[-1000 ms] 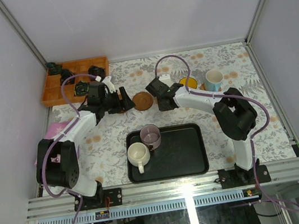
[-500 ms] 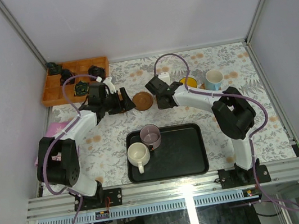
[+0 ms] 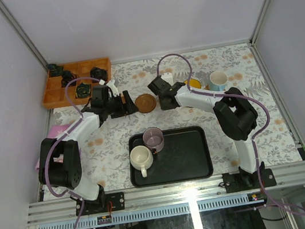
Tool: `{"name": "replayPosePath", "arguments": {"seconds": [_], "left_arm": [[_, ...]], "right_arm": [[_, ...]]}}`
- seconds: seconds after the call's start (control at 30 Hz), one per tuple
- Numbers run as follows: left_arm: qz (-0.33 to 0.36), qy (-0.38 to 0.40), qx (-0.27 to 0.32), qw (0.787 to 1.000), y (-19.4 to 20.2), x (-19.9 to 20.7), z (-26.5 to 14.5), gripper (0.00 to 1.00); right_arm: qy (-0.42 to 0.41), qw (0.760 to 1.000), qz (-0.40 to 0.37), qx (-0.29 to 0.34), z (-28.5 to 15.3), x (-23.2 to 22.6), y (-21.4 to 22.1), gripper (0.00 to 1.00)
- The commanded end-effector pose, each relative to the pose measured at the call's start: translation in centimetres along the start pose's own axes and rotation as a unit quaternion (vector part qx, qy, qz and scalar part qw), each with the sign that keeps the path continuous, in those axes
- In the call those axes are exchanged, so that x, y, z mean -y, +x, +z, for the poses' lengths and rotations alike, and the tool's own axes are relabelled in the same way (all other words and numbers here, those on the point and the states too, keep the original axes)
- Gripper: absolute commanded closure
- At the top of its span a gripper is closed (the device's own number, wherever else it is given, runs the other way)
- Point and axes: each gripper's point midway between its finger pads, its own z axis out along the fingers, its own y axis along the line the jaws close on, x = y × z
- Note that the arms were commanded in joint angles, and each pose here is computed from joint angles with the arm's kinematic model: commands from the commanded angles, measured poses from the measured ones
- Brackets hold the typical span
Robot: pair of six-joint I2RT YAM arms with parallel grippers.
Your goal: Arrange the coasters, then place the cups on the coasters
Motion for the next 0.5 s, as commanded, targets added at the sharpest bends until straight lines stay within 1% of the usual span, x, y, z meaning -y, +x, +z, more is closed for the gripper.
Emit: {"name": "replayPosePath", "arguments": {"seconds": [0.0,0.47], "left_arm": [[0.021,0.005,0.01,1.0,-1.2,0.5,0.2,0.26],[0.019,0.007,0.01,1.0,-1.2,0.6,0.2,0.26]], "right_arm": [[-0.018,0.998,0.027,0.056,-1.7,-1.0,-4.4,1.0],[-0.017,0.998,0.04,0.039,-2.3,-0.4,-3.2,1.0]]}}
